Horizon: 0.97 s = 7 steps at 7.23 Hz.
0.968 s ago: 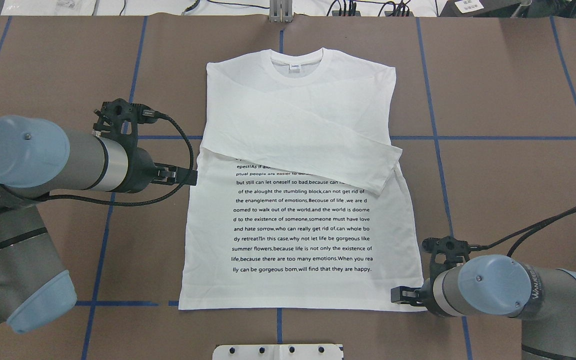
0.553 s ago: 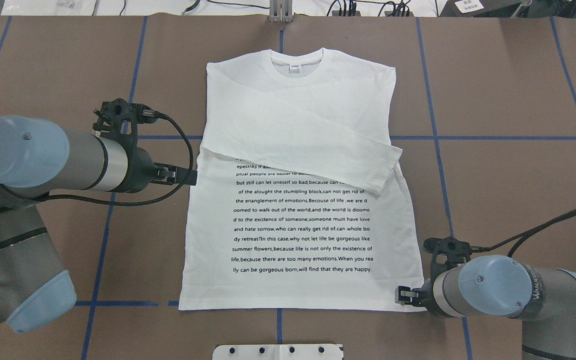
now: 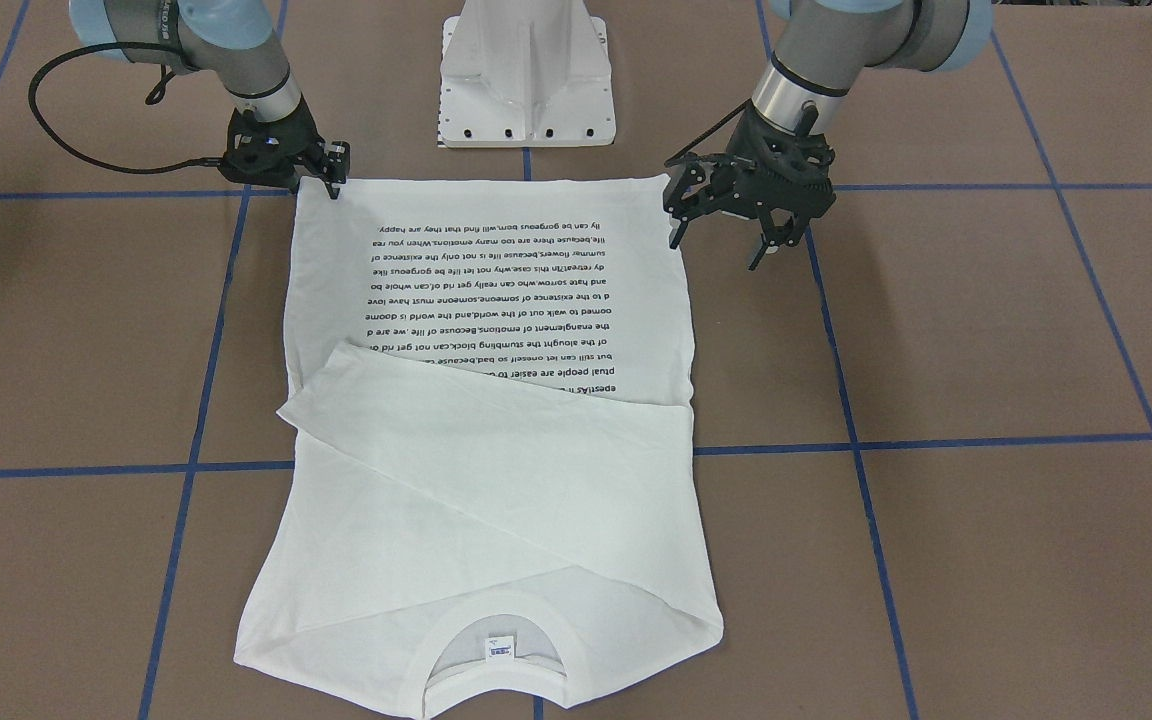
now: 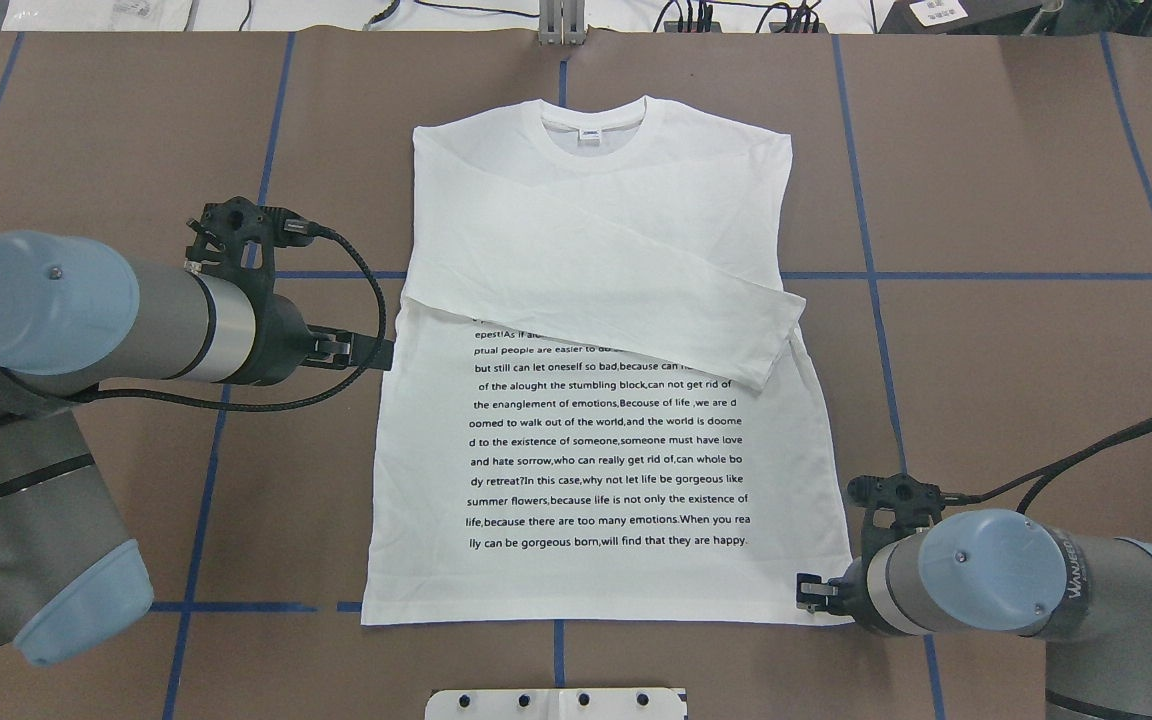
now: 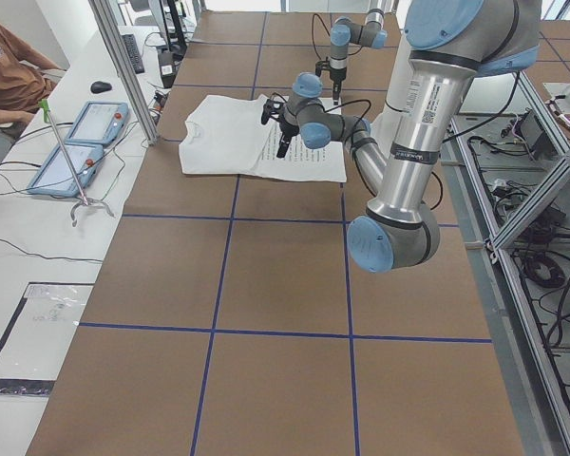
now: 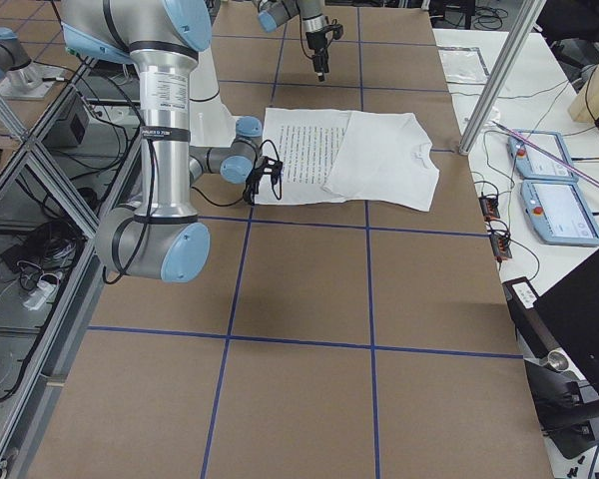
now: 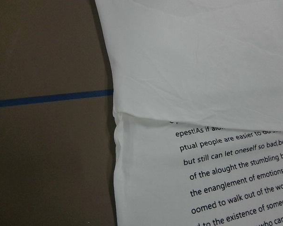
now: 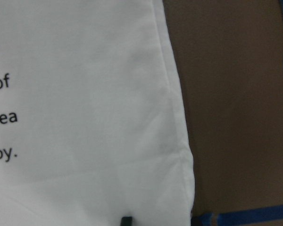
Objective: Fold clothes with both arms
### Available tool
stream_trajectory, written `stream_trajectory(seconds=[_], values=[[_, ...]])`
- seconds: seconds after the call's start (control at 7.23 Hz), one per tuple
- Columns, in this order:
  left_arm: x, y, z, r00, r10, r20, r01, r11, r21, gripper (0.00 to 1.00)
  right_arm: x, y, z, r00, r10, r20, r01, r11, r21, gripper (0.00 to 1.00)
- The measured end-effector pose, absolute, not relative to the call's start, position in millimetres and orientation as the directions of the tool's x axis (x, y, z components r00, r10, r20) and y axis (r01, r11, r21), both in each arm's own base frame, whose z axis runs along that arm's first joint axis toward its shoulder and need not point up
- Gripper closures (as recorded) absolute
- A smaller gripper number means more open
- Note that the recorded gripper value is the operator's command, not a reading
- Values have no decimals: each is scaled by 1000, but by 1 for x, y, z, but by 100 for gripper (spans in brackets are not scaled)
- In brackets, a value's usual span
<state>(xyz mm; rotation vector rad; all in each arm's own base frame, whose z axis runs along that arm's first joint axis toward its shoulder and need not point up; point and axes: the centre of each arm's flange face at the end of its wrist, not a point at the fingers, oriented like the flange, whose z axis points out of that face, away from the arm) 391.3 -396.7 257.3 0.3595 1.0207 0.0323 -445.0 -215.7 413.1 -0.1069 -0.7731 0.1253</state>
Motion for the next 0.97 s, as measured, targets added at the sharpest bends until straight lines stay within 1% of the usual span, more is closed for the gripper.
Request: stream_trajectory(seconds=[0.28,0.41,0.55,0.69,0.97], values=[[392,-397,259,531,191,-826,139,942,307,0,-443,-215,406,707,152,691,-72,987,-143,75],[393,-398,260,532,190,-825,138,942,306,0,-444,-215,403,706,152,692,-72,987,-143,84],[394,-399,262,535,187,-824,138,943,303,0,-444,-215,399,702,151,696,-71,987,-143,97],[397,-400,267,541,176,-823,136,947,292,0,-443,-214,391,690,148,709,-67,988,-140,100],[403,-392,289,550,97,-829,128,972,199,0,-441,-220,369,655,147,741,-78,989,-127,100]])
